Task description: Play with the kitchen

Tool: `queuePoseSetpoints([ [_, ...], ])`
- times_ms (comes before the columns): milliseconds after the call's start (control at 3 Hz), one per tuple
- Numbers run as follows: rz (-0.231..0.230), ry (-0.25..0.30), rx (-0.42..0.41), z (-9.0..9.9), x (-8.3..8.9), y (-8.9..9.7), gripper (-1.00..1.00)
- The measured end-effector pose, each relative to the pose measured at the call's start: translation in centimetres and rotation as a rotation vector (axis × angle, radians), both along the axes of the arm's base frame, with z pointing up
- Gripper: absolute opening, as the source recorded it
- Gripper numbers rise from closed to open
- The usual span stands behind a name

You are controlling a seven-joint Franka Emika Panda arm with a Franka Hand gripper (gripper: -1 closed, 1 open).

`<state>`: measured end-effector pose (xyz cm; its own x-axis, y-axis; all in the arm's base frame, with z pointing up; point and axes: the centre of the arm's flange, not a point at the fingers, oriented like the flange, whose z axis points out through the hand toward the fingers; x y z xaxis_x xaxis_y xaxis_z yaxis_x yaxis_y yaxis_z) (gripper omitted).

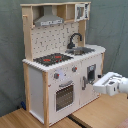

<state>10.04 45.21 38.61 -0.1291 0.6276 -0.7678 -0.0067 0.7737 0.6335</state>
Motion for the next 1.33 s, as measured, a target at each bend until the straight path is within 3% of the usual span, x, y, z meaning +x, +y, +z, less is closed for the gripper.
queuePoseSetpoints([
  [1333, -0.105, -0.071, 0.03, -6.3, -3.6, -5.1, 1.0],
])
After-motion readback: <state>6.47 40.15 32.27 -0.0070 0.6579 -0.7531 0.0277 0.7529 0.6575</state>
